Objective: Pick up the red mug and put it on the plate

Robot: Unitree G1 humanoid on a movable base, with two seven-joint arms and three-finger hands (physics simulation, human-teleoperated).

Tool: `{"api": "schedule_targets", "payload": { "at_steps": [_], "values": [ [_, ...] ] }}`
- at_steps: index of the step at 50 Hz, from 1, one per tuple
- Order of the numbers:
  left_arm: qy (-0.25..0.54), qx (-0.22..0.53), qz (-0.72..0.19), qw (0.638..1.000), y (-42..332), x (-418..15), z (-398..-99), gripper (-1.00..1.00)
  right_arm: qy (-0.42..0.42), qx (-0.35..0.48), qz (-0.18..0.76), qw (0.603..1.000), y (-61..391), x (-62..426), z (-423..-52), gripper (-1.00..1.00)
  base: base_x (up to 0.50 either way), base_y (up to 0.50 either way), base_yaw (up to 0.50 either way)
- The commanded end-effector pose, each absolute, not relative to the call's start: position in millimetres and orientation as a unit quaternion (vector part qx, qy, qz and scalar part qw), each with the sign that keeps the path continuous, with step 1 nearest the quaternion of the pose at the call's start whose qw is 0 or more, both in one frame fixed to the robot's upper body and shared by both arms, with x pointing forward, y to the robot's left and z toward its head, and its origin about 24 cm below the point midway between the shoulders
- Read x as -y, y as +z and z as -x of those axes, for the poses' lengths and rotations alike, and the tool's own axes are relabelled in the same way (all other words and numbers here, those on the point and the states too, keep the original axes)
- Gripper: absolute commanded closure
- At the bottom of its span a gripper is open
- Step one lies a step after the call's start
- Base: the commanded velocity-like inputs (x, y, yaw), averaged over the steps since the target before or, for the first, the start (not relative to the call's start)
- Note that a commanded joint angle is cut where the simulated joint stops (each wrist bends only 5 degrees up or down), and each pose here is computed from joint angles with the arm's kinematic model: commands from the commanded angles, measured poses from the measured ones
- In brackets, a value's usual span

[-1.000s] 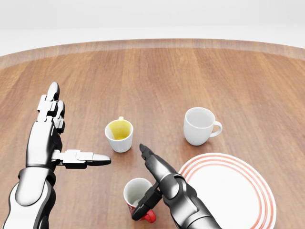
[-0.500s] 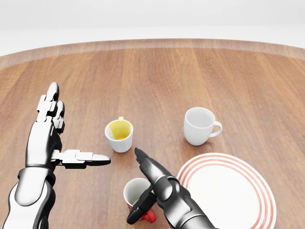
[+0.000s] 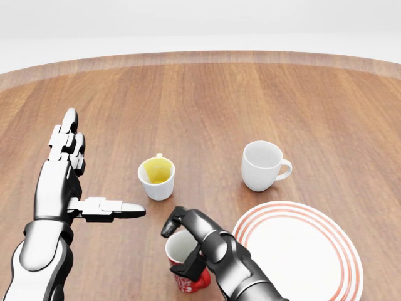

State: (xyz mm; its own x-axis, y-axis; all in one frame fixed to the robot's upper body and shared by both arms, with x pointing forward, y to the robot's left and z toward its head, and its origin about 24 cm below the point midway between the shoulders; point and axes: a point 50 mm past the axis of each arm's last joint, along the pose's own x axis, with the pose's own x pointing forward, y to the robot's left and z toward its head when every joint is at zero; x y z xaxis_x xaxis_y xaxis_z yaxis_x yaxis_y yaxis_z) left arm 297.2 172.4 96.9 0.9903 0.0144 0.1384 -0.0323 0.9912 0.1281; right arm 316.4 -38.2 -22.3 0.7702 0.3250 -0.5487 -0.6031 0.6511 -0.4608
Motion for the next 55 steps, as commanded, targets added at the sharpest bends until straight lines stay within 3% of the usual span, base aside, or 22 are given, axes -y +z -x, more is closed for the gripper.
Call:
{"api": "schedule_targets", "payload": {
  "at_steps": [1, 10, 40, 55],
  "values": [
    [0.012, 0.066, -0.065, 0.996, 96, -172, -297, -1.0, 0.236, -0.208, 0.342, 0.885, -24, 44, -316, 1.0, 0.0, 0.0, 0.0],
    [0.011, 0.064, -0.066, 0.996, 95, -172, -297, -1.0, 0.234, -0.196, 0.343, 0.888, -19, 45, -319, 1.0, 0.0, 0.0, 0.0],
    [0.009, 0.066, -0.067, 0.996, 95, -169, -297, -1.0, 0.242, -0.048, 0.34, 0.908, 49, 51, -329, 1.0, 0.0, 0.0, 0.0],
    [0.007, 0.071, -0.068, 0.995, 98, -168, -297, -1.0, 0.22, -0.052, 0.34, 0.913, 49, 77, -325, 1.0, 0.0, 0.0, 0.0]
  ]
}}
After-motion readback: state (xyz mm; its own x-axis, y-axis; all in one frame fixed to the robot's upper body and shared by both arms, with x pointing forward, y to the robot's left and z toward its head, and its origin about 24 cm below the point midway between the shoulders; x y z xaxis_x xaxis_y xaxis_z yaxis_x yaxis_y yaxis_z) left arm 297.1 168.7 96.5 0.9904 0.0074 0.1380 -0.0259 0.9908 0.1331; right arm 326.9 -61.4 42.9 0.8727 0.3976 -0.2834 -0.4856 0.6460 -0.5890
